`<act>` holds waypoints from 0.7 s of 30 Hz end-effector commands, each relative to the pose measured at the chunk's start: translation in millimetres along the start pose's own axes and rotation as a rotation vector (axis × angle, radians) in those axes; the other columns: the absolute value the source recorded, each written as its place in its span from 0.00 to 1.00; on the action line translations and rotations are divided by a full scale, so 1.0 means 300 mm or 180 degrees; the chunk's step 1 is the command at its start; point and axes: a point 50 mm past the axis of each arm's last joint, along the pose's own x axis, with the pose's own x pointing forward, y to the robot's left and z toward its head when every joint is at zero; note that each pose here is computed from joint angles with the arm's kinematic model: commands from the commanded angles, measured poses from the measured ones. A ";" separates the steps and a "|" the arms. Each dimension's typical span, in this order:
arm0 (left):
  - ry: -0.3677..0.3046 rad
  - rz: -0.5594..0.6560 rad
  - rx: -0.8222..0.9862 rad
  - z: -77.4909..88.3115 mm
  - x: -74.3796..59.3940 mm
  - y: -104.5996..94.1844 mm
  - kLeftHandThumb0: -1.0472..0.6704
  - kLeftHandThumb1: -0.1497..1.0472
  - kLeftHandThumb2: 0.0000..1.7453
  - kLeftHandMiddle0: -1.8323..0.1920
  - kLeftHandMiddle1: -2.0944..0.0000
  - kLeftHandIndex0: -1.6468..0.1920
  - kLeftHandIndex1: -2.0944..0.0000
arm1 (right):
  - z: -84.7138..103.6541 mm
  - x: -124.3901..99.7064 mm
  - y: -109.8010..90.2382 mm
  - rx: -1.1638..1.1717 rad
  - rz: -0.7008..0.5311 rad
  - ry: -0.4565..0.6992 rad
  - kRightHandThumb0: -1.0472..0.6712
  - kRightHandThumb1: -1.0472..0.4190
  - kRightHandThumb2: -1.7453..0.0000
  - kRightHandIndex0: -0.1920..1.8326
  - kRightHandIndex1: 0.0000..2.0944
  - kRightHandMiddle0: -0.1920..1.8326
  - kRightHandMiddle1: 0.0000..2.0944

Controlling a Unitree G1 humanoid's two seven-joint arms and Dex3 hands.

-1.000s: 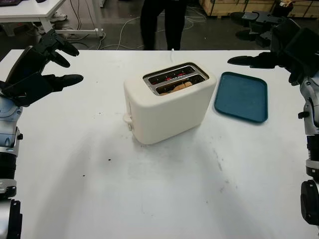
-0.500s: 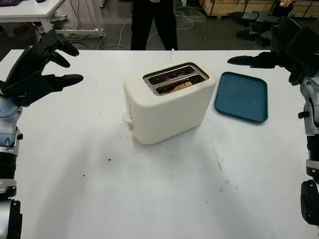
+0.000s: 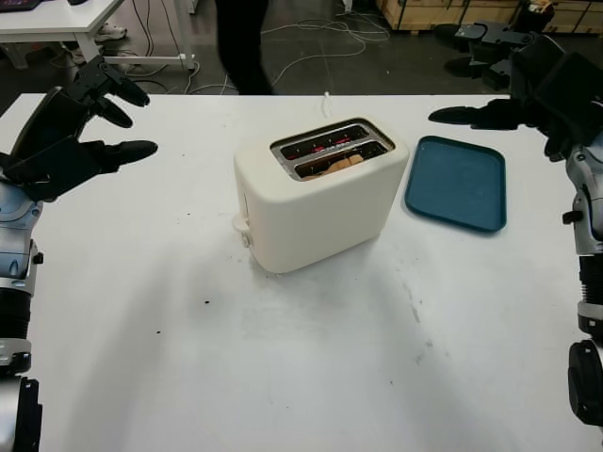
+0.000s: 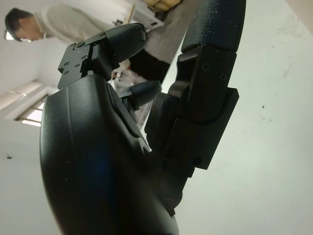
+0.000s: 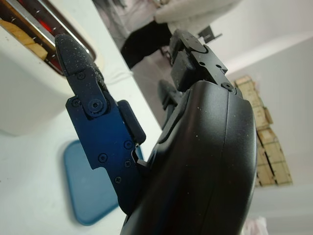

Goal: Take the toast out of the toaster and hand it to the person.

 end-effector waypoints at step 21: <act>-0.0019 -0.0011 0.0006 -0.005 -0.006 -0.003 0.00 0.89 0.11 0.91 0.22 0.90 0.28 | 0.014 0.001 -0.005 -0.0008 -0.0015 -0.0045 0.27 0.24 1.00 0.13 0.33 0.30 0.00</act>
